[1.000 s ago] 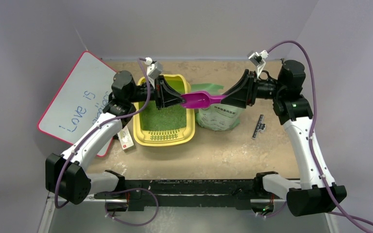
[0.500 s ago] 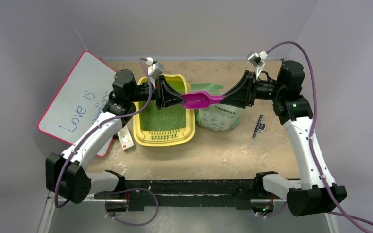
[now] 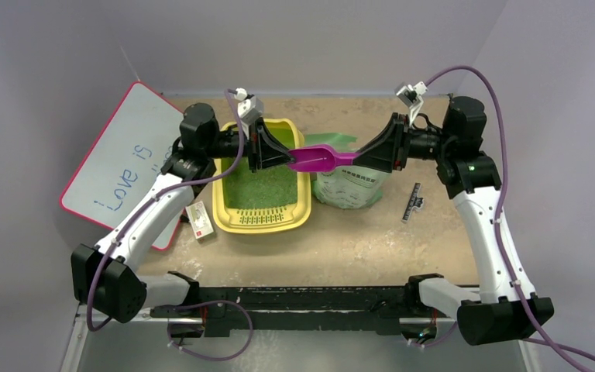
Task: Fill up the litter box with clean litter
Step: Pick up the spatula from the center of the board.
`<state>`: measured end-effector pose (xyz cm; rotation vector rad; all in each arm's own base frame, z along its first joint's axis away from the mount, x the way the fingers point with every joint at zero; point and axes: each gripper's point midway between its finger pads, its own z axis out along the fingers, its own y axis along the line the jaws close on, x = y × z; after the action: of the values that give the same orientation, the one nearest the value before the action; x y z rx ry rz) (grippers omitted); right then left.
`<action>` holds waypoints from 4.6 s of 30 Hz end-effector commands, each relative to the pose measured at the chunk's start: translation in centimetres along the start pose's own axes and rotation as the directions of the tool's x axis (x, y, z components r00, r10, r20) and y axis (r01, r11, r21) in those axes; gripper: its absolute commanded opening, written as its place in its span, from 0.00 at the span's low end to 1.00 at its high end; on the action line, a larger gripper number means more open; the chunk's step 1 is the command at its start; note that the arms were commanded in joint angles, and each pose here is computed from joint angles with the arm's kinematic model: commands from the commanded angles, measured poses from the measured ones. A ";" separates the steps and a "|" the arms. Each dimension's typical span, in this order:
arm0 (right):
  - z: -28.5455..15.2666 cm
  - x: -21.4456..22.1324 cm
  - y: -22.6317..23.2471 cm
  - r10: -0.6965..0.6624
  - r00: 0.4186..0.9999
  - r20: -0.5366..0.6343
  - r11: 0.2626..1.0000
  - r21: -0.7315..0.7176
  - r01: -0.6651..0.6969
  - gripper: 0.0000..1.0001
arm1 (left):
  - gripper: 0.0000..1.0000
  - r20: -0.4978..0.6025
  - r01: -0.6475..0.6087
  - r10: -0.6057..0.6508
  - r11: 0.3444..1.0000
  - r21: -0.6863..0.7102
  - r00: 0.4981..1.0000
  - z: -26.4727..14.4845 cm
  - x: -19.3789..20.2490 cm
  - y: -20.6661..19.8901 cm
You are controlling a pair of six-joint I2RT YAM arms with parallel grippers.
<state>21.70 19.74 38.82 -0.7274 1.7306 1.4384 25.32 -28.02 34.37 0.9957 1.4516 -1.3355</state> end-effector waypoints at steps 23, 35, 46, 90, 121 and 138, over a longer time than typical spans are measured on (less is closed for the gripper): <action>-0.5 -0.2 3.3 -0.078 0.997 0.006 0.995 -0.061 0.078 0.43 | 0.00 0.010 -0.087 0.087 0.996 -0.018 0.996 0.2 -1.6 0.3; -0.4 0.0 2.4 -0.073 0.997 0.006 0.997 -0.019 0.074 0.49 | 0.00 0.020 -0.091 0.091 0.996 -0.004 0.996 0.1 -1.8 -0.1; -0.5 -0.1 1.8 -0.081 0.997 0.015 0.996 0.021 0.081 0.58 | 0.00 0.023 -0.094 0.094 0.996 0.006 0.995 0.0 -1.9 -0.6; 0.1 -1.1 0.1 -0.082 0.995 0.059 0.997 -0.011 0.083 0.53 | 0.00 0.039 -0.088 0.088 0.996 0.002 0.995 -0.1 -1.8 -0.4; 0.3 -1.1 -1.5 -0.075 0.994 0.080 0.997 0.038 0.072 0.69 | 0.00 0.024 -0.085 0.084 0.996 0.031 0.996 -0.1 -1.5 -0.6; 0.2 -2.0 -2.3 -0.074 0.989 0.129 0.991 0.117 0.059 0.80 | 0.00 0.013 -0.083 0.082 0.996 0.044 0.997 -0.1 -1.3 -0.8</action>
<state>23.96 19.65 38.31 -0.6438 1.6883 1.3835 26.11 -27.81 34.57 0.9899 1.4494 -1.3050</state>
